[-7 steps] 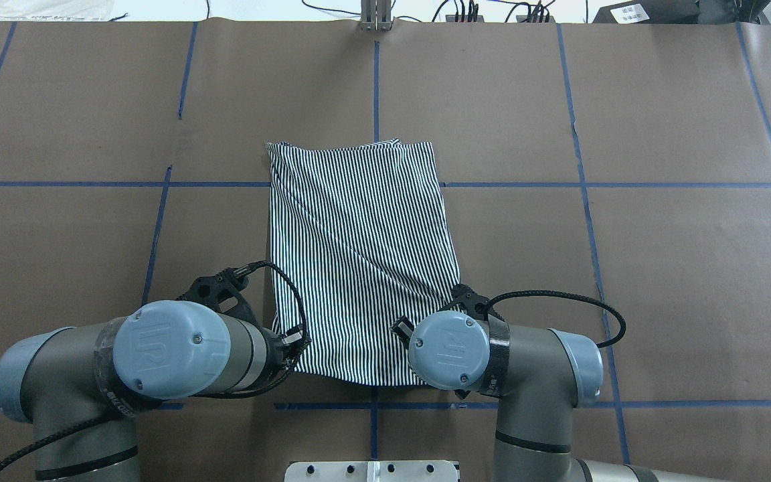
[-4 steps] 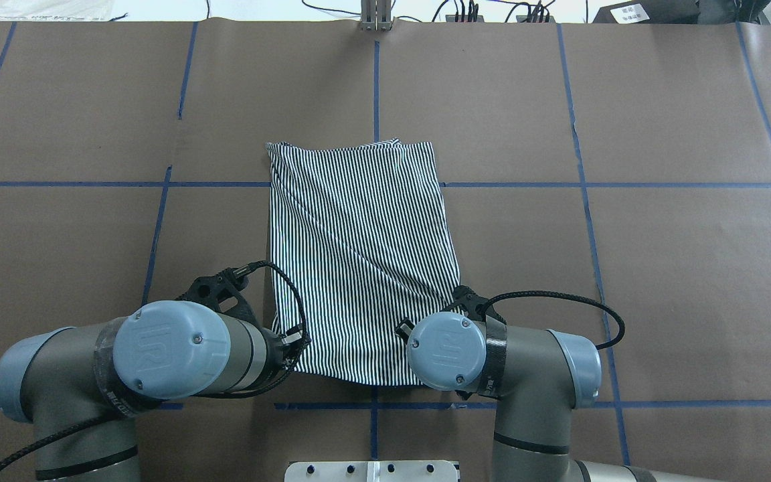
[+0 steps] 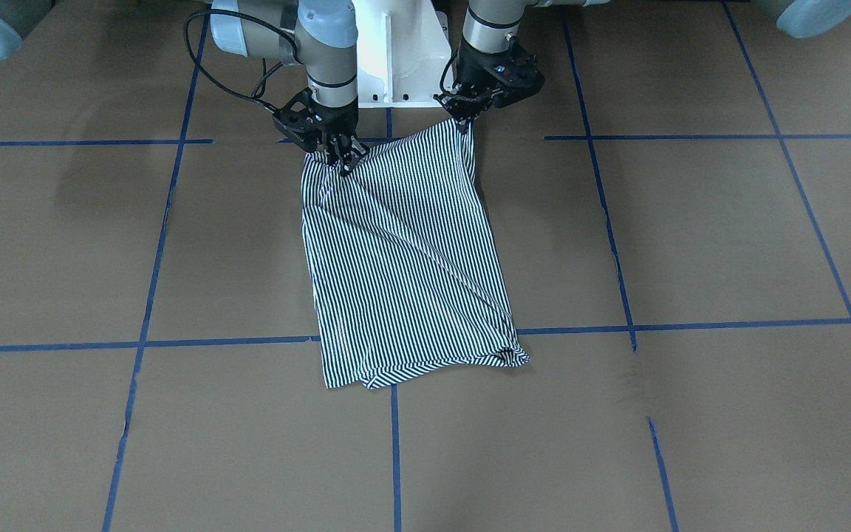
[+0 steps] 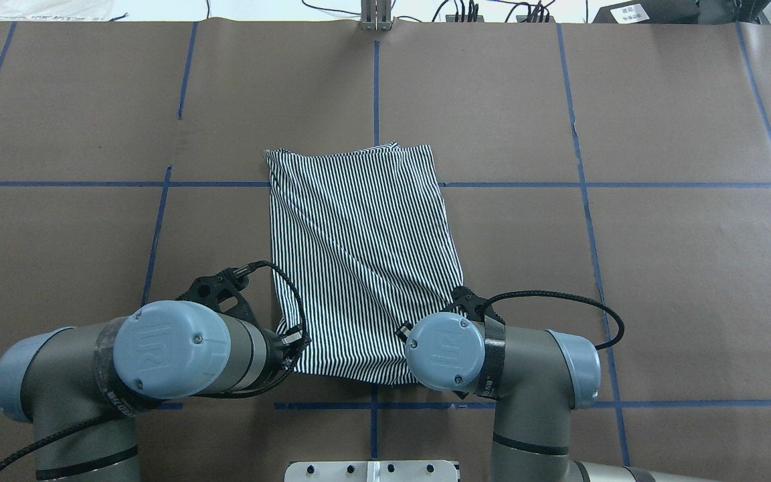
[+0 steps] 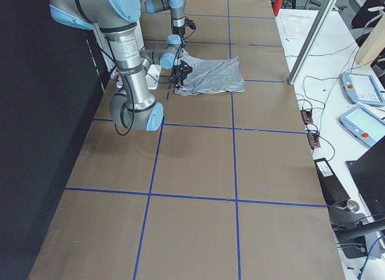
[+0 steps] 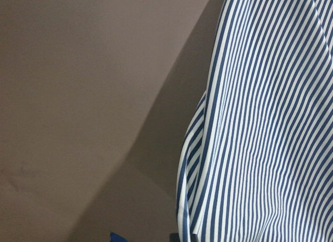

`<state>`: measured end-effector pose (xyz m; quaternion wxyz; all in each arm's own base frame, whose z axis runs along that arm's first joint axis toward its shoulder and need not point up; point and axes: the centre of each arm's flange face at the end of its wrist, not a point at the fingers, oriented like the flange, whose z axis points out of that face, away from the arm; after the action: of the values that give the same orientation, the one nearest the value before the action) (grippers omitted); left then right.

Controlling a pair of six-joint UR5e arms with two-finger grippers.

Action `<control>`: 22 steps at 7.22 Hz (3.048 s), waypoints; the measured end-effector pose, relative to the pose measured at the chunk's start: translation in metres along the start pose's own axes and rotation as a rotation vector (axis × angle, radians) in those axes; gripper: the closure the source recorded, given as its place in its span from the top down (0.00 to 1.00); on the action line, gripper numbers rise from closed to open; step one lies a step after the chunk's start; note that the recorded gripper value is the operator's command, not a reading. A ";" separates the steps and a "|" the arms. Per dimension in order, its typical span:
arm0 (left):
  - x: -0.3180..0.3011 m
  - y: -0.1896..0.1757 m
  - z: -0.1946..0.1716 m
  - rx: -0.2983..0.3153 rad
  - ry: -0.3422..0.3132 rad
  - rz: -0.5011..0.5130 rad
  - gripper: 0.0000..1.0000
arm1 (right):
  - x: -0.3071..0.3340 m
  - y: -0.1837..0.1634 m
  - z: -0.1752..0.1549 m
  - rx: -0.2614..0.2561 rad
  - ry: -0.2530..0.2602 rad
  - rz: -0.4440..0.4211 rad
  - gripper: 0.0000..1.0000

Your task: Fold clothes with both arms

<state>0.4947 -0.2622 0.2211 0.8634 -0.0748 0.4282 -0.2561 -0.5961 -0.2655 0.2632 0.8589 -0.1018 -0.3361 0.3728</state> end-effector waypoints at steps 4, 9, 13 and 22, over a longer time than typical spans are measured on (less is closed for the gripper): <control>0.000 0.000 0.000 -0.001 0.000 0.000 0.00 | -0.002 0.004 -0.006 -0.004 -0.017 -0.005 0.00; -0.011 0.036 -0.029 -0.052 0.008 0.039 0.00 | 0.009 0.019 -0.053 -0.094 -0.069 -0.037 0.00; -0.018 0.057 -0.050 -0.097 0.022 0.057 0.00 | 0.013 0.029 -0.070 -0.176 -0.054 -0.063 0.00; 0.053 -0.129 -0.038 0.104 0.170 -0.159 0.00 | -0.186 -0.115 -0.064 0.027 -0.250 -0.257 0.00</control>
<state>0.4435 -0.3966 0.2053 0.8035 -0.0417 0.4789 -0.3512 -0.5808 -0.4733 0.1704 0.8524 0.0008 -0.4454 0.2741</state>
